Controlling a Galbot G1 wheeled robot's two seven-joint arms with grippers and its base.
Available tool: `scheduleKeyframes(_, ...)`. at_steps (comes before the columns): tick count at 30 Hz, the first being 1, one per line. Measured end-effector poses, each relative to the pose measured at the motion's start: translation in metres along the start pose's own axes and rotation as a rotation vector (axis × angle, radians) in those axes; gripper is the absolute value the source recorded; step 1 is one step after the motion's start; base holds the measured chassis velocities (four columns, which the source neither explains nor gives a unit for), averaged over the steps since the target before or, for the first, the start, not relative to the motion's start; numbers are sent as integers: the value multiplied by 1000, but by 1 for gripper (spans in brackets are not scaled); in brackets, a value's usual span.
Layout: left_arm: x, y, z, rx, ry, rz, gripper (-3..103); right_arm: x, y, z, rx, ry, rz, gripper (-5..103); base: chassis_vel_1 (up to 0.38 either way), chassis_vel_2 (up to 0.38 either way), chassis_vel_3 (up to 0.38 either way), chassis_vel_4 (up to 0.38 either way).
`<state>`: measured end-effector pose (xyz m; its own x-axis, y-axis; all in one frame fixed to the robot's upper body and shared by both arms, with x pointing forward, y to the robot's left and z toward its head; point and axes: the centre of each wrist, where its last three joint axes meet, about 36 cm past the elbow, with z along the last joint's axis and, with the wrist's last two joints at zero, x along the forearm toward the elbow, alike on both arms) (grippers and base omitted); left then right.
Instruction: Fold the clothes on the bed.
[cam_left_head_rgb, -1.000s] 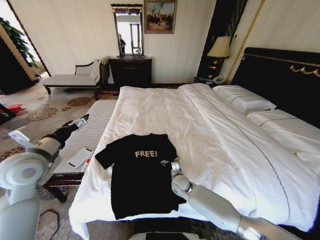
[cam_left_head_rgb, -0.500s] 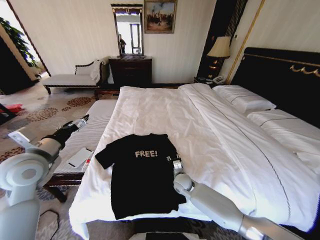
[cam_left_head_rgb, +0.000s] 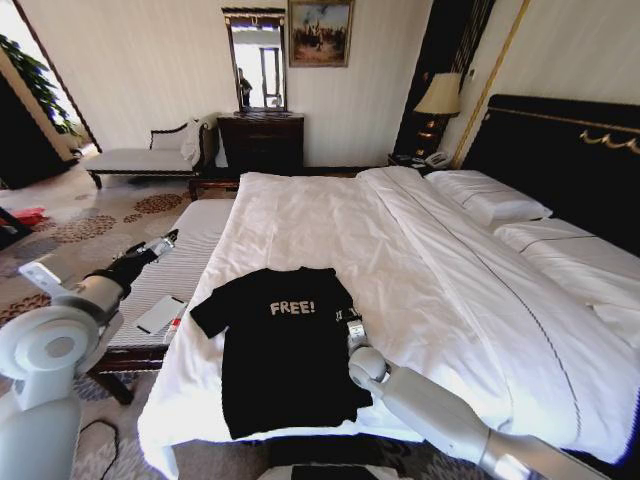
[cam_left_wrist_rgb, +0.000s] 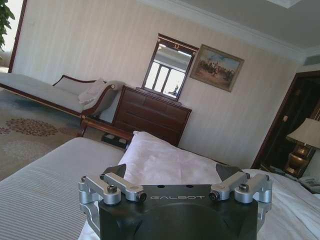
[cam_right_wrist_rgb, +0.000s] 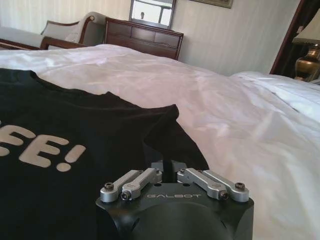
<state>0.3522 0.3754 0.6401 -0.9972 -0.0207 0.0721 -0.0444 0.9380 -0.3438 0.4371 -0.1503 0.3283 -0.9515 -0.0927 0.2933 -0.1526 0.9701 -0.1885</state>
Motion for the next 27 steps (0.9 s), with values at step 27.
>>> scheduleKeyframes(27, 0, 0, 2, 5, -4, -5, 100, -69, -100, -30, -65, -64, 183, 0, 0, 0, 0, 0)
